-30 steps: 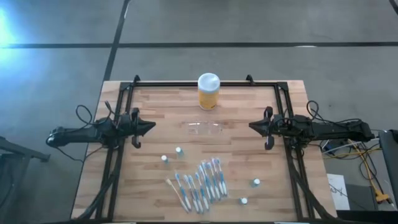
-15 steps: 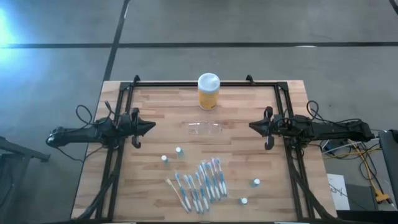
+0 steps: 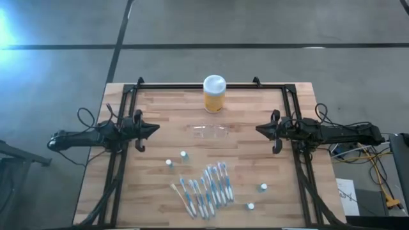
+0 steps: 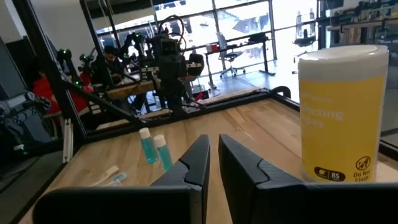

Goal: Pick & Place toothbrushing station
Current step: Put the blue mouthwash bottle into the transparent organizer

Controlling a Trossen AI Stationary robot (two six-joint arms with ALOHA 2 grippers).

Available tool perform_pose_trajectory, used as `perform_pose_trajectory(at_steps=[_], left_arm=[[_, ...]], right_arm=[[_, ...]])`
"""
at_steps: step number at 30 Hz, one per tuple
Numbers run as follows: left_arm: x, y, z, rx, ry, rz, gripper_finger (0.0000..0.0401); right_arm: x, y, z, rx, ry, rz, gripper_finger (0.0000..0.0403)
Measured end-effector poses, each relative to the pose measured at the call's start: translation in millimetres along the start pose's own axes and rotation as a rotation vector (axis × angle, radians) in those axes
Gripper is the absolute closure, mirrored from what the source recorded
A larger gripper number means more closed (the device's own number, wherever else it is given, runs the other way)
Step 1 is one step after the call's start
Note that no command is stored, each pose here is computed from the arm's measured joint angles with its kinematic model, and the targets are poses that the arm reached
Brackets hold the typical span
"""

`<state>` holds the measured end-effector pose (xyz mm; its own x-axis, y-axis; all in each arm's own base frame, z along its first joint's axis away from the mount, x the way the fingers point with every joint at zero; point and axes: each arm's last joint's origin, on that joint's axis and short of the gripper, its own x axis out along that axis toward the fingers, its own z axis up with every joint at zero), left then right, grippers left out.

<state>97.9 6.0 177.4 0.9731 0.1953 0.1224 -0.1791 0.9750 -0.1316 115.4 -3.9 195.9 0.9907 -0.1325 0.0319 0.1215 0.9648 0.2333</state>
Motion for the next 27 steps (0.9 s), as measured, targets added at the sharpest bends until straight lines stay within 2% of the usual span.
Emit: perform_pose_trajectory(at_steps=[5, 8, 13, 17, 20, 23, 27], left_arm=[[-0.1, 1.0, 3.6, -0.029, -0.041, 0.044, 0.0388], [0.1, 0.0, 15.1, -0.040, -0.082, 0.049, 0.0390], [2.9, -6.2, 67.1, -0.014, -0.113, 0.049, 0.0391], [14.1, -12.5, 103.8, -0.009, 0.039, 0.065, 0.0391], [26.5, -17.3, 125.5, 0.037, 0.237, 0.088, 0.0391], [43.0, -21.8, 135.3, 0.108, 0.457, 0.106, 0.0391], [71.2, -29.7, 142.1, 0.148, 0.628, 0.110, 0.0391]], right_arm=[[0.0, -0.1, -0.3, -0.007, 0.002, -0.001, 0.0369], [0.0, -0.1, -0.2, -0.043, 0.002, 0.000, 0.0369], [0.0, 0.0, 0.5, -0.140, -0.006, -0.001, 0.0369], [0.0, 0.0, 0.6, -0.176, -0.006, -0.001, 0.0369], [0.0, 0.3, 1.6, -0.188, -0.017, 0.000, 0.0369], [-0.1, 0.5, 2.8, -0.200, -0.029, 0.002, 0.0369], [0.1, 0.4, 2.3, -0.206, -0.024, 0.001, 0.0369]])
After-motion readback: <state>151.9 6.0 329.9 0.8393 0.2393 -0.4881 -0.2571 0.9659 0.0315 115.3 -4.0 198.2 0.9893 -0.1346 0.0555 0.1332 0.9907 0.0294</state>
